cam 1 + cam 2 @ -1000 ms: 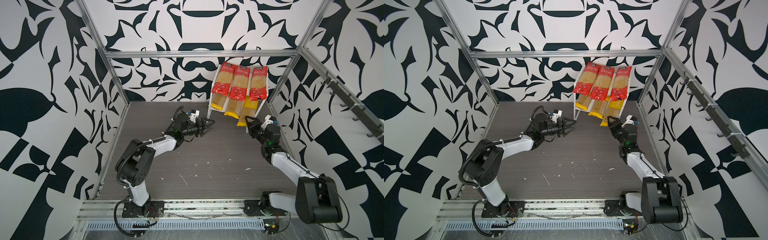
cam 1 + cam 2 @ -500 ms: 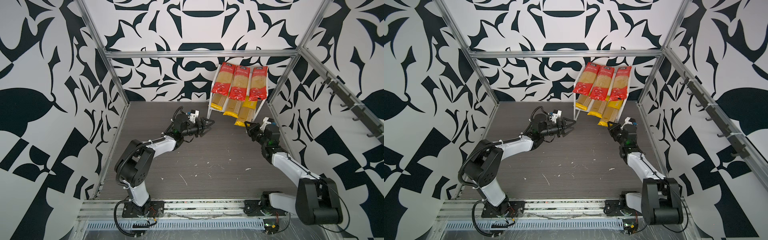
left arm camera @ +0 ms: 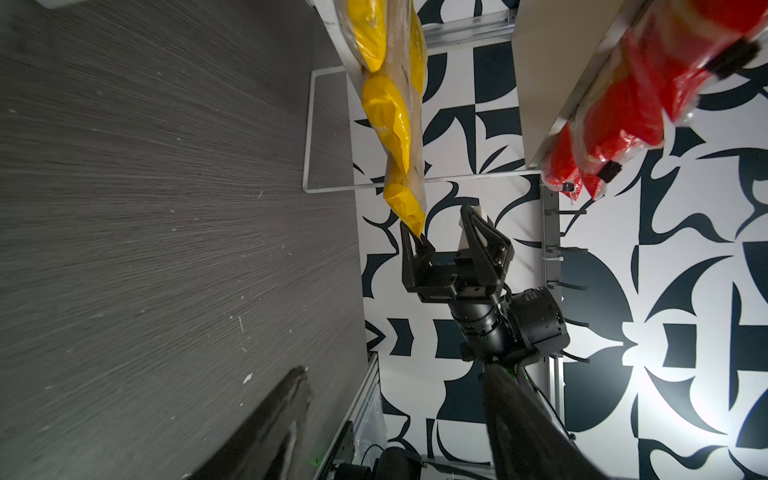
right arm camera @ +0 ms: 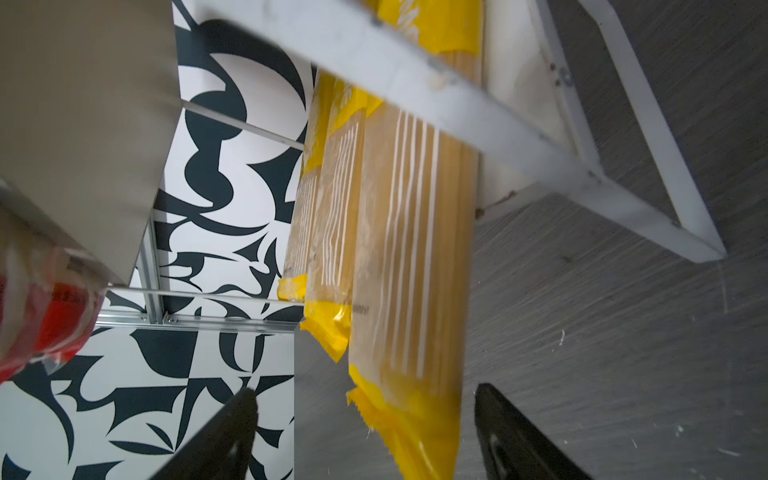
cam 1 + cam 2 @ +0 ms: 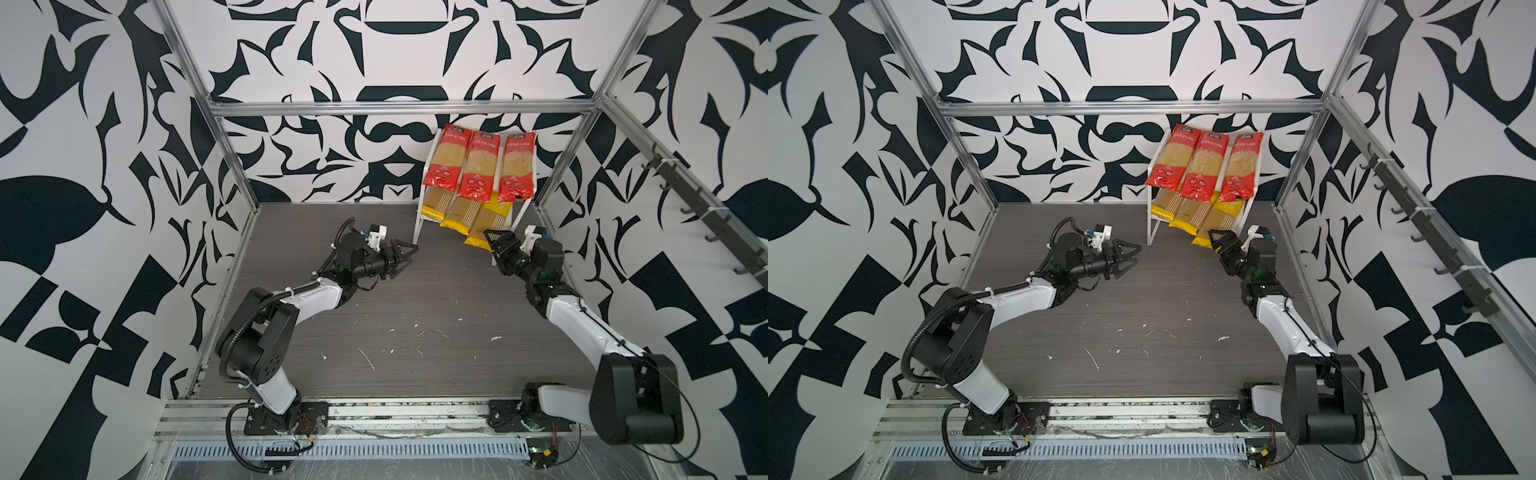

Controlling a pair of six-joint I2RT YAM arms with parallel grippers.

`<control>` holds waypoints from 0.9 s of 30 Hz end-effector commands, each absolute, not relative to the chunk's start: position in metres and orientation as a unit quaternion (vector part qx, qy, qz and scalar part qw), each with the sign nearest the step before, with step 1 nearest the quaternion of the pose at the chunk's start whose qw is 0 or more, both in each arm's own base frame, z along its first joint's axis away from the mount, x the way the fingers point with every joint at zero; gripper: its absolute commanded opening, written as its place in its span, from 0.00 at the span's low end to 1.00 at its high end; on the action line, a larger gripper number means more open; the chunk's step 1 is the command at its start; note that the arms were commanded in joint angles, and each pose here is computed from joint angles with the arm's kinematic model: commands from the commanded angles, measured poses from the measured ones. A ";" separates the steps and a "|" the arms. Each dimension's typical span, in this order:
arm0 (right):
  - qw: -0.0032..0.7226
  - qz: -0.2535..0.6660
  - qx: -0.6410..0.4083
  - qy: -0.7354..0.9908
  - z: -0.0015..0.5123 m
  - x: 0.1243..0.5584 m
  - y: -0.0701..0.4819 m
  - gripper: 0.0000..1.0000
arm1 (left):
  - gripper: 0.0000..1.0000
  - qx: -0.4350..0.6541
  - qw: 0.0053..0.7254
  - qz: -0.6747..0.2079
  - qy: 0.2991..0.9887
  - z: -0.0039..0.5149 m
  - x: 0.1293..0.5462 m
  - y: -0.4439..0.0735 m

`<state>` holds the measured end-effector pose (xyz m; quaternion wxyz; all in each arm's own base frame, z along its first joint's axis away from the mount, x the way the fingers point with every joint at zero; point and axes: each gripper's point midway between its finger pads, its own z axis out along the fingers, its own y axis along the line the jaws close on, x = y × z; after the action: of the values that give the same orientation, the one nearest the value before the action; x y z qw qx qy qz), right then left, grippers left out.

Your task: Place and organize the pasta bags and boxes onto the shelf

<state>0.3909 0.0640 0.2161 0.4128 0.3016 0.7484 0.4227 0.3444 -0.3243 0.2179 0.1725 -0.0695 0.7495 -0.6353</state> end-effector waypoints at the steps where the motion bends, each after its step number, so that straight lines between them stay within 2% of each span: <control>1: 0.362 0.399 0.282 0.794 0.195 0.358 0.072 0.85 | 0.70 -0.062 0.208 -0.614 0.759 0.223 0.341 -0.301; 4: 0.324 0.349 0.272 0.836 0.172 0.328 0.068 0.86 | 0.71 -0.058 0.237 -0.555 0.796 0.210 0.333 -0.278; 6: 0.315 0.305 0.257 0.861 0.160 0.310 0.061 0.85 | 0.72 -0.050 0.268 -0.485 0.831 0.199 0.327 -0.256; 9: 0.366 0.242 0.218 0.872 0.165 0.303 0.044 0.78 | 0.74 -0.036 0.357 -0.370 0.857 0.199 0.321 -0.211; 13: 0.425 0.094 0.159 0.886 0.164 0.315 0.004 0.79 | 0.81 0.015 0.507 -0.208 0.836 0.213 0.316 -0.149; 15: 0.439 0.022 0.166 0.883 0.161 0.321 -0.020 0.83 | 0.87 0.057 0.552 -0.119 0.823 0.216 0.313 -0.125; 16: 0.452 -0.005 0.175 0.875 0.160 0.324 -0.031 0.84 | 0.92 0.045 0.574 -0.065 0.815 0.219 0.315 -0.105; 19: 0.517 -0.034 0.184 0.835 0.156 0.332 -0.044 0.84 | 0.95 -0.006 0.613 0.065 0.788 0.215 0.320 -0.046; 22: 0.576 -0.038 0.198 0.792 0.152 0.338 -0.051 0.83 | 0.94 -0.075 0.613 0.120 0.778 0.201 0.322 0.001; 27: 0.575 -0.050 0.174 0.798 0.121 0.354 -0.050 0.83 | 0.95 -0.147 0.640 0.115 0.745 0.165 0.332 0.043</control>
<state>0.3248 -0.0415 0.0758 0.4790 0.1828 0.8579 -0.0343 0.3245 0.0213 0.1439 0.5802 -0.1073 0.8006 0.1043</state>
